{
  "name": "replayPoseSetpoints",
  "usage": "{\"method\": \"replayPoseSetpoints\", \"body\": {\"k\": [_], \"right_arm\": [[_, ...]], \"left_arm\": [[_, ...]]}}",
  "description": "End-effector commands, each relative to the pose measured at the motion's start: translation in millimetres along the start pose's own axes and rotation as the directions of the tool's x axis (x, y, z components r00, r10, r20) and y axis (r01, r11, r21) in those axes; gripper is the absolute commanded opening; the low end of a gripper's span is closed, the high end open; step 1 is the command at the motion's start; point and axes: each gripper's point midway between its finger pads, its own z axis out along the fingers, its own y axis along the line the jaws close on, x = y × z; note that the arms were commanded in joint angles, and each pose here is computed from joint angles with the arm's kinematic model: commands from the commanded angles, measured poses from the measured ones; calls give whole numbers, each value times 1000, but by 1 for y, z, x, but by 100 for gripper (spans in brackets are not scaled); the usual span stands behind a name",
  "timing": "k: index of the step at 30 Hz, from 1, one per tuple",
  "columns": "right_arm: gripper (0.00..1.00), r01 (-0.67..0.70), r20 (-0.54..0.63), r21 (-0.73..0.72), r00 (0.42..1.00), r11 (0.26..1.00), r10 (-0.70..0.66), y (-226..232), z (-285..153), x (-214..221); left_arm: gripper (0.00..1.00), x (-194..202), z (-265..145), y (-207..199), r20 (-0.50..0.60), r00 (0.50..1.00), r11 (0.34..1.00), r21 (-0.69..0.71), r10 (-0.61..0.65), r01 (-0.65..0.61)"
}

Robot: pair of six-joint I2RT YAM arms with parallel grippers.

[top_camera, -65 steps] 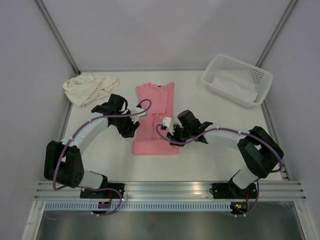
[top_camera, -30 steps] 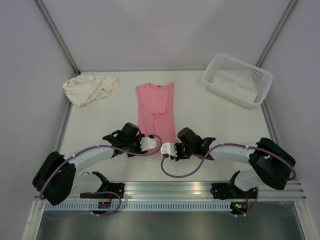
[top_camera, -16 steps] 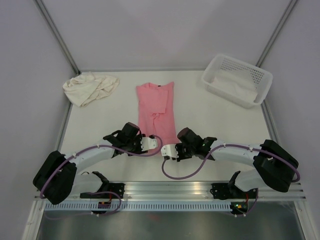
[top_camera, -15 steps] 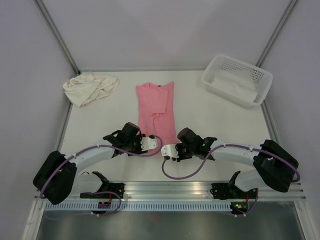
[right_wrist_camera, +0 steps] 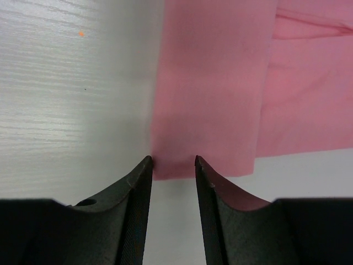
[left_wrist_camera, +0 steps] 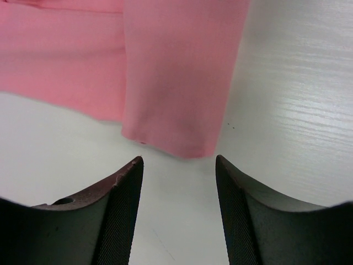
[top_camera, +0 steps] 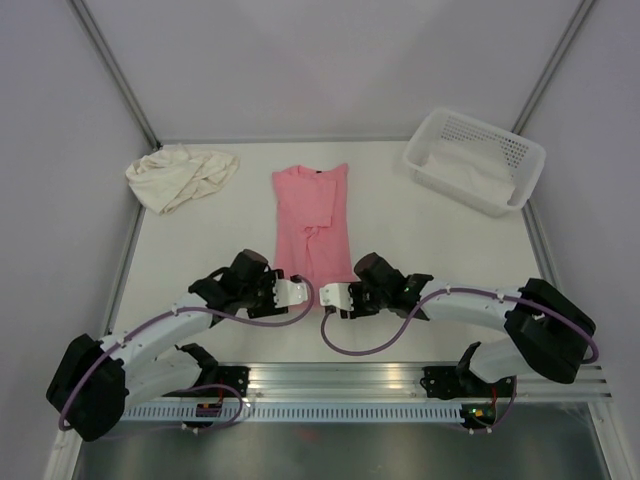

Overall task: Roll the t-shirts
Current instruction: Roll the tshirt

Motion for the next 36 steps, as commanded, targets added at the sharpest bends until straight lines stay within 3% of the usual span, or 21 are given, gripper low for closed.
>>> {"method": "replayPoseSetpoints", "body": {"k": [1,5,12,15,17,18,21,26,31,36], "right_arm": [[44,9,39,26,999,1000,-10,-12,3,-15],[44,15,15,-16,1000,1000,-15,-2,10,-5],[42,13,-21,-24,1000,1000,-13,-2,17,2],[37,4,-32,-28,999,1000,-5,-2,17,4],[26,7,-39,-34,999,999,-8,0,16,5],[17,7,-42,-33,999,999,-8,0,16,6],[6,14,-27,-39,1000,999,-15,1,12,3],[0,9,-8,-90,1000,996,-9,9,4,-4],[0,-17,31,-217,999,976,24,26,-13,-15],[0,-66,67,-352,993,934,95,43,-35,-27]], "left_arm": [[61,9,-2,-17,-4,999,998,52,43,-43],[61,1,1,-26,40,999,994,103,37,-40],[60,-2,19,-30,15,999,990,134,33,-35],[51,11,26,-33,-43,998,989,146,46,-39],[47,19,29,-31,-84,995,991,131,47,-36],[44,20,30,-30,-88,995,992,124,45,-34],[30,20,29,-28,-92,995,993,116,40,-29],[3,21,25,-30,-110,994,991,134,21,-6],[2,12,-2,-43,-90,996,965,260,-17,40],[2,0,-34,-76,-39,999,891,451,-30,44]]}}
